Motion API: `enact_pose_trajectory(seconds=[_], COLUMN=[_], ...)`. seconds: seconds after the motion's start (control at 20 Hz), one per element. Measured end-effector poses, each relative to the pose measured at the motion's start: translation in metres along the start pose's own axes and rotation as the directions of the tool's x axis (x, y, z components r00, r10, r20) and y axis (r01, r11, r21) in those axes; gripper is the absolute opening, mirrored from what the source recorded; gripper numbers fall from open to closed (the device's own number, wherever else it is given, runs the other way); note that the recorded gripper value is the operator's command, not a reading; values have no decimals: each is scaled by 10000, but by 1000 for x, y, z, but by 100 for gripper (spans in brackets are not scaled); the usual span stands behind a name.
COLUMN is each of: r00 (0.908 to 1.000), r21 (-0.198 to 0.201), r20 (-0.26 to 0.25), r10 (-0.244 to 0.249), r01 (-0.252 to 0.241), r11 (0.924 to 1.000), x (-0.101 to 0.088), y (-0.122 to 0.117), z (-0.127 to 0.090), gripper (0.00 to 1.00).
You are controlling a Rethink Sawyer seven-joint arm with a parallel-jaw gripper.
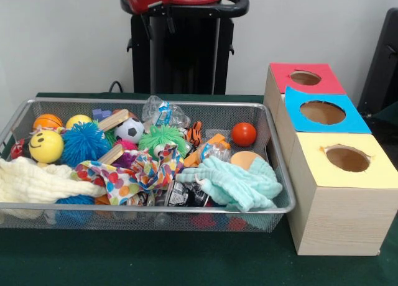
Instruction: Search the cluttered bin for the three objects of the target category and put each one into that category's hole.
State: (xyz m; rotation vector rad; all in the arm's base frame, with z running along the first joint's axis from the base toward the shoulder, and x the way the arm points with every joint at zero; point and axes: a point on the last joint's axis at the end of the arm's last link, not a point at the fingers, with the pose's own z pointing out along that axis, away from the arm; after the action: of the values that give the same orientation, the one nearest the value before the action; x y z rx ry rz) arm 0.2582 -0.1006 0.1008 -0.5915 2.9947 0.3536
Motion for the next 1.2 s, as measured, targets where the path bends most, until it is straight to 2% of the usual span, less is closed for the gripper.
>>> enact_pose_trajectory(seconds=[0.2,0.35,0.5,0.7,0.9,1.2], r00=[9994,9974,9962,9929,9891,9784], r21=[18,261,403,669,901,1231], r20=[311,668,760,784,678,438], r10=[-149,-283,-427,-898,-1309,-2018], r01=[149,266,397,847,1246,1952], r11=[9999,9993,9984,9942,9881,9730], x=[0,-3,-6,-14,-22,-38], y=[-5,-19,-23,-25,-23,-15], z=[-4,-10,-13,-16,-18,-21], gripper=[100,100,100,100,100,100])
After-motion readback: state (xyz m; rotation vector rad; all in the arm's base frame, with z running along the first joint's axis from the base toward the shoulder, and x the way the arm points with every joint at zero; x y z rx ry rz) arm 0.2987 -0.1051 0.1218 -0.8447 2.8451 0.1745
